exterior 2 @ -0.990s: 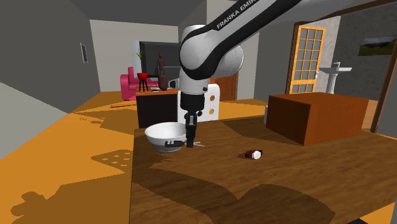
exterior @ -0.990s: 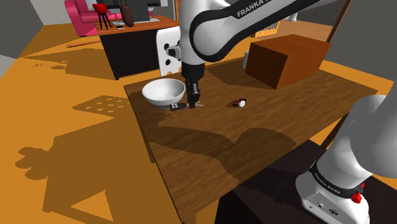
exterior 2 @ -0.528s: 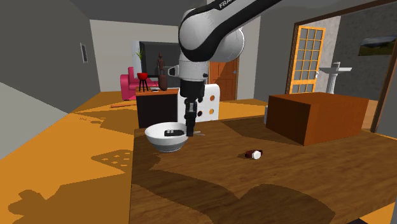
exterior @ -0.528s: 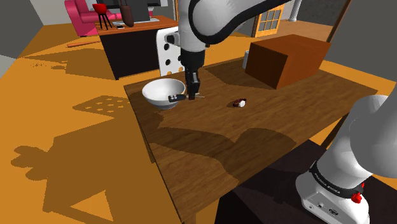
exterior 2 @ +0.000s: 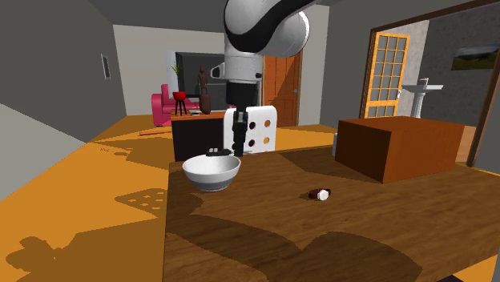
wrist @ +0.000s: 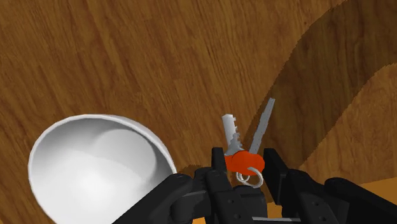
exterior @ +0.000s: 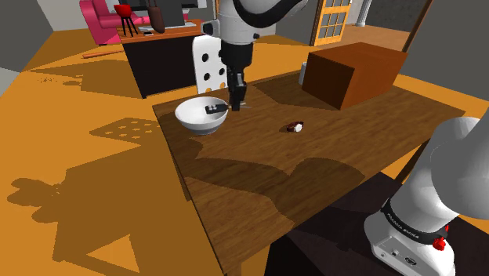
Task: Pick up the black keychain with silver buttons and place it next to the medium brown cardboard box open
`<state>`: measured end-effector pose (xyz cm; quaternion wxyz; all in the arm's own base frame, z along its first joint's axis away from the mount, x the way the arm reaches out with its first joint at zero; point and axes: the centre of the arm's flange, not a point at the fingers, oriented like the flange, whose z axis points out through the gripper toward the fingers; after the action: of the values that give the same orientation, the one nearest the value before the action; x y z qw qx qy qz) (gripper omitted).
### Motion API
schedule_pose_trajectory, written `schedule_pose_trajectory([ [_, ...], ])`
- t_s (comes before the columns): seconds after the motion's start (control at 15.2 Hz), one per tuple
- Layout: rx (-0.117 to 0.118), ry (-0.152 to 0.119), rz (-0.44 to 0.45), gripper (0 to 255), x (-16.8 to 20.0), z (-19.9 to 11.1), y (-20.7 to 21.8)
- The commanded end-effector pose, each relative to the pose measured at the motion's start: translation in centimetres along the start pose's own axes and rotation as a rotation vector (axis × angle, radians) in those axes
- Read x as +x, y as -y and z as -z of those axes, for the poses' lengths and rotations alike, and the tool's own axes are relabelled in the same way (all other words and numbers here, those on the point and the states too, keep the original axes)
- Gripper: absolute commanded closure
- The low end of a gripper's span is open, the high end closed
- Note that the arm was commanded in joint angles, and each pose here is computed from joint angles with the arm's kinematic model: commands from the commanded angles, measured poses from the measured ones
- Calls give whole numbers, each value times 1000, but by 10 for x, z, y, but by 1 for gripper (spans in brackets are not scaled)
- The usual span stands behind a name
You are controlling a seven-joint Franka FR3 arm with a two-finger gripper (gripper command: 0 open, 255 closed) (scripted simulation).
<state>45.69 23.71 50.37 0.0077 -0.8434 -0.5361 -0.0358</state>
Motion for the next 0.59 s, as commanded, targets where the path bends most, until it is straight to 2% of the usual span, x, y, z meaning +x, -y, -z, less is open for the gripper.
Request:
schedule_pose_trajectory([
  [0.0,0,0,0,255,0,11,0],
  [0.53,0,0,0,255,3,53,-1],
])
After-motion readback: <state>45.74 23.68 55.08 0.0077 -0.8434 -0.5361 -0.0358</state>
